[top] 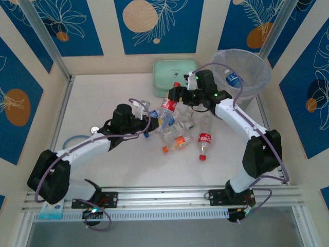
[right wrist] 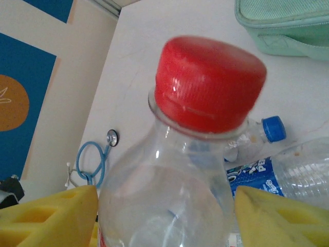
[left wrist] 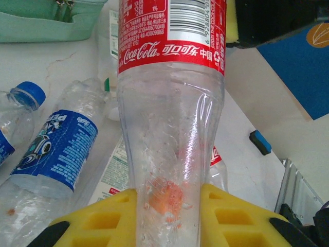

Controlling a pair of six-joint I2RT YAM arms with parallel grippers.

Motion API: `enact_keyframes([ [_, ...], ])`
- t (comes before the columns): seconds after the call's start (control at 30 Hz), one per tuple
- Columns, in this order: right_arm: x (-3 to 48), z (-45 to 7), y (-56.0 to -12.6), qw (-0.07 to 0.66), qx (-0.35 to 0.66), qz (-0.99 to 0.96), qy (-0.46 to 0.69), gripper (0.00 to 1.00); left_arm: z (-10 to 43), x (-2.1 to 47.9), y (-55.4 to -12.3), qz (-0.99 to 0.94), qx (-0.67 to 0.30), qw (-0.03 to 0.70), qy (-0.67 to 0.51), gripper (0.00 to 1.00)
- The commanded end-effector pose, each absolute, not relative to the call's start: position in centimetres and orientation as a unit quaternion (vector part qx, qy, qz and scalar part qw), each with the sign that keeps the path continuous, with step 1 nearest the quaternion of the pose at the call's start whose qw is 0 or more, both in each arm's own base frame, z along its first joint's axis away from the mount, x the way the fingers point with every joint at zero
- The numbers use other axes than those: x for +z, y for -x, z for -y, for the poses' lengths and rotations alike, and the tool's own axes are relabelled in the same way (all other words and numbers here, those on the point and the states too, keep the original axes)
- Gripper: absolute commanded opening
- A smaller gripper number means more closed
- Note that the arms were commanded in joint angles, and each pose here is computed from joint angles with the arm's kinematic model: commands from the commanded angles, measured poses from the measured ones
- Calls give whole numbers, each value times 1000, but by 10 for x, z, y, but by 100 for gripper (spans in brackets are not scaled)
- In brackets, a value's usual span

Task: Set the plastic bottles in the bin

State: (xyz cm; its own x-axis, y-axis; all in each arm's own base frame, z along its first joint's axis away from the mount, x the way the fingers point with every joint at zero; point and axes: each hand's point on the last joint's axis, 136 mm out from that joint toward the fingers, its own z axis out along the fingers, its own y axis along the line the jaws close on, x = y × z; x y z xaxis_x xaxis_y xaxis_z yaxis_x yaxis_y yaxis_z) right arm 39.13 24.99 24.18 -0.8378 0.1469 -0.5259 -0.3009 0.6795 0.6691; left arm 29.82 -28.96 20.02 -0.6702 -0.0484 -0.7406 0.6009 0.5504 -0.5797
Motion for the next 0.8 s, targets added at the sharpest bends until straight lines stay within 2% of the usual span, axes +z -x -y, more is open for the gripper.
enact_keyframes([
  [0.0, 258, -248, -394, 299, 406, -862, 49, 71, 301, 212, -294, -782, -461, 373, -191, 26],
  [0.1, 254, -243, -398, 291, 394, -871, 42, 87, 306, 214, -293, -778, -465, 372, -200, 26],
  [0.17, 252, -240, -403, 292, 383, -875, 40, 89, 307, 213, -292, -774, -471, 371, -203, 26],
  [0.37, 262, -240, -407, 299, 384, -872, 48, 65, 308, 202, -291, -780, -473, 358, -199, 26],
  [0.47, 258, -237, -407, 298, 376, -876, 49, 48, 310, 206, -292, -772, -482, 364, -197, 26],
  [0.67, 262, -232, -409, 310, 363, -877, 56, 33, 313, 203, -293, -772, -488, 358, -195, 29],
  [0.77, 272, -229, -411, 322, 360, -873, 65, 27, 312, 204, -294, -771, -486, 363, -193, 35],
])
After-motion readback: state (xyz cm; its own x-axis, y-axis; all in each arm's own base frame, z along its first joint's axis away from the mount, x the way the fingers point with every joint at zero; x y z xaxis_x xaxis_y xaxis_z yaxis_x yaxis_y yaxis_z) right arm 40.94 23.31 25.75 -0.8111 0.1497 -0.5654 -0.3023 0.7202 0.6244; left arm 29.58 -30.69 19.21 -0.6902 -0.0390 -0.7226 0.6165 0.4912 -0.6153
